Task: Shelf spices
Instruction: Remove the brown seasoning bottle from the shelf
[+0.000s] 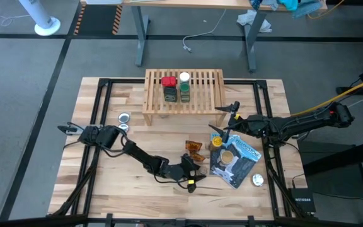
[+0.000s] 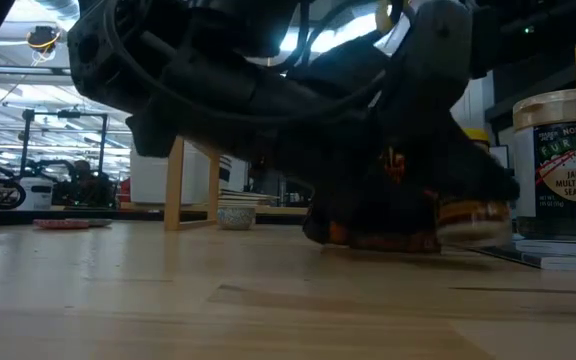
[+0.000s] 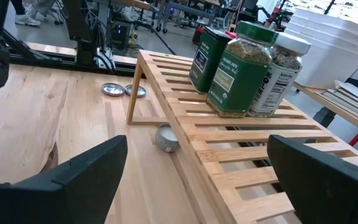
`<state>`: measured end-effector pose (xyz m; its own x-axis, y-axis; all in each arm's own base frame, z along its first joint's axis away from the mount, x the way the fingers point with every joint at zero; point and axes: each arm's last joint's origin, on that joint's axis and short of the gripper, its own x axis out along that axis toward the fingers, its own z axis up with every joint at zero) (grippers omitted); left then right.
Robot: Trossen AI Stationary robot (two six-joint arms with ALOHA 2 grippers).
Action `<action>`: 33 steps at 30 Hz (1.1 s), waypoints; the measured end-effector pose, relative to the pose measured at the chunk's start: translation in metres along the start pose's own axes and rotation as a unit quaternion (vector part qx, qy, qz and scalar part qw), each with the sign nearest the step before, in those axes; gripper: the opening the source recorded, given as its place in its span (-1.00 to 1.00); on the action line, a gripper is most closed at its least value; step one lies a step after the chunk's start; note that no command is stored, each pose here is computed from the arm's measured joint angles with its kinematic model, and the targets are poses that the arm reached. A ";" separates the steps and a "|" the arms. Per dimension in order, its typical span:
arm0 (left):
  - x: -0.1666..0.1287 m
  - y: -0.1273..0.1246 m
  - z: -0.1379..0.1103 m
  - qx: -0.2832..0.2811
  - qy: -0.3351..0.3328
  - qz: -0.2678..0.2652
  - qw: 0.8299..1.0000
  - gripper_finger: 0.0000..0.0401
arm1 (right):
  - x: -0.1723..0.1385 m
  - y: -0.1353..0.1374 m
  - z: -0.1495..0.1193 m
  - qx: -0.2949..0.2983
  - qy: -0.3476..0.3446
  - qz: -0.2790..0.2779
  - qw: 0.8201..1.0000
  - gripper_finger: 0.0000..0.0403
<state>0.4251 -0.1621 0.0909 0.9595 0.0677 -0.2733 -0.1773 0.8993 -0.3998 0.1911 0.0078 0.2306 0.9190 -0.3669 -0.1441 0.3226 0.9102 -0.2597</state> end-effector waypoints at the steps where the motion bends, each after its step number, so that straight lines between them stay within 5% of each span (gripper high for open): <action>1: 0.000 0.000 0.000 0.003 0.000 0.000 1.000 0.04 | 0.000 0.000 0.000 0.000 0.000 0.000 1.000 0.95; 19: 0.000 -0.001 0.000 0.001 0.005 -0.011 1.000 0.06 | 0.000 0.000 0.000 0.000 0.000 0.000 1.000 0.95; 28: 0.001 0.000 0.001 0.003 0.001 -0.012 1.000 0.58 | 0.000 0.000 0.000 0.000 0.000 0.000 1.000 0.95; 33: 0.001 0.000 0.002 0.006 0.000 -0.012 1.000 0.70 | 0.000 0.000 0.000 0.000 0.000 0.000 1.000 0.95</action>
<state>0.4260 -0.1614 0.0922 0.9635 0.0455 -0.2640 -0.1511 0.9061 -0.3952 0.1911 0.0078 0.2306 0.9190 -0.3669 -0.1443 0.3226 0.9102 -0.2598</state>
